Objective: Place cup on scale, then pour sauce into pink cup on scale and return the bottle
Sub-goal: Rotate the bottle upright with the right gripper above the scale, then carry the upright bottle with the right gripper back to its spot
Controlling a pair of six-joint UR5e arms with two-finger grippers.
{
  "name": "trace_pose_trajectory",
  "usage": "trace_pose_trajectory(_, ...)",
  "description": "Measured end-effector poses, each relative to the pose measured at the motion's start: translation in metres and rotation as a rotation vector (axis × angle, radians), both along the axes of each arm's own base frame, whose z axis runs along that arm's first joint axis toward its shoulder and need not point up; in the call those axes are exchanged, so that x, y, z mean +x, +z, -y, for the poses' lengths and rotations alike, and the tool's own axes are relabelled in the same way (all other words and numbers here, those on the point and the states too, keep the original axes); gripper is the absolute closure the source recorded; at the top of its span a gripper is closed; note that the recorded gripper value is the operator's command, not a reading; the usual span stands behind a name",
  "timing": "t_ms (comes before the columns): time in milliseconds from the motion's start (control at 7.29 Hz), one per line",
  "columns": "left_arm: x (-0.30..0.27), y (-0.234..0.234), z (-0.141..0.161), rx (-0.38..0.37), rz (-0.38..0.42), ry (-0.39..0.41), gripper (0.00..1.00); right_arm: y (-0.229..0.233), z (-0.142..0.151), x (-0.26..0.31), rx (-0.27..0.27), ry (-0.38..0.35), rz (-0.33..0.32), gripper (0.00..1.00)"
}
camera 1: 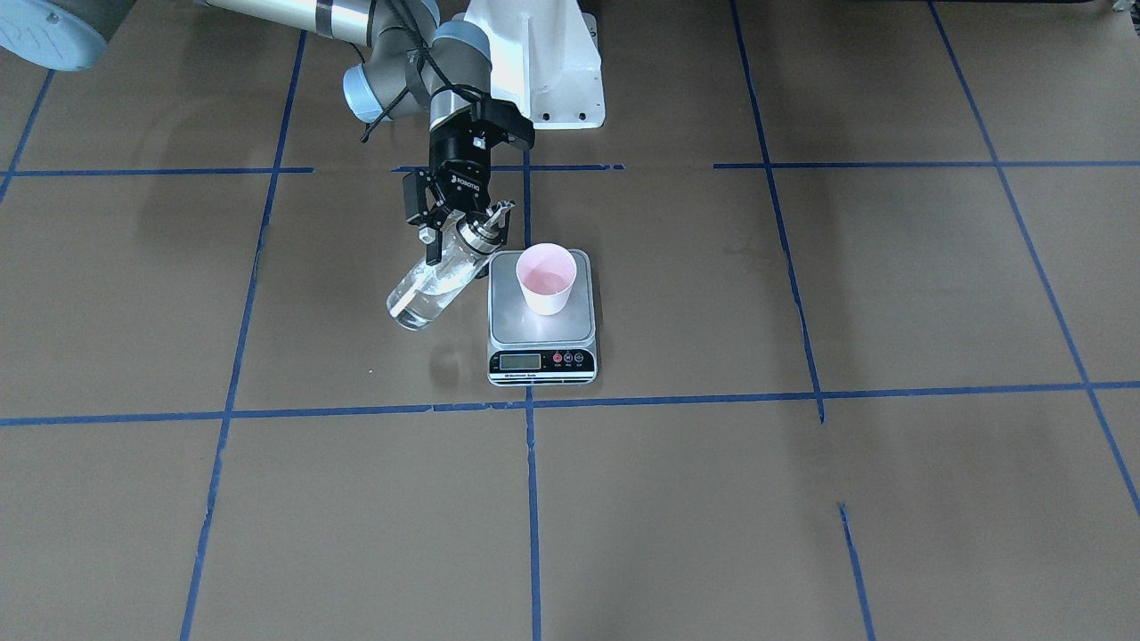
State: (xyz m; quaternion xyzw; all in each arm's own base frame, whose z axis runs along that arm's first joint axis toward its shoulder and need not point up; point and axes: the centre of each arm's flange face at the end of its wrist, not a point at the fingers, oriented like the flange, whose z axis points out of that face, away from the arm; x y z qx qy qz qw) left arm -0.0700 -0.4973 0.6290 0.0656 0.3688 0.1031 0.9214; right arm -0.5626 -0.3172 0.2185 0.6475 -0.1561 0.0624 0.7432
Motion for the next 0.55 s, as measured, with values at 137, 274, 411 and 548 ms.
trace_pose_trajectory(137, 0.0, 0.0, 0.0, 0.0, 0.0, 0.0, 0.0, -0.008, -0.002, 0.014, -0.018, -0.013, 0.117, 1.0)
trace_pose_trajectory(274, 0.0, 0.0, 0.0, 0.0, 0.0, 0.0, 0.0, -0.01, -0.001, 0.029, -0.039, -0.036, 0.201, 1.0)
trace_pose_trajectory(411, 0.0, 0.0, 0.0, 0.0, 0.0, 0.0, 0.0, -0.004, 0.002, 0.046, -0.065, -0.051, 0.273, 1.0)
trace_pose_trajectory(548, 0.0, 0.0, 0.0, 0.0, 0.0, 0.0, 0.0, 0.008, 0.01, 0.062, -0.095, -0.049, 0.347, 1.0)
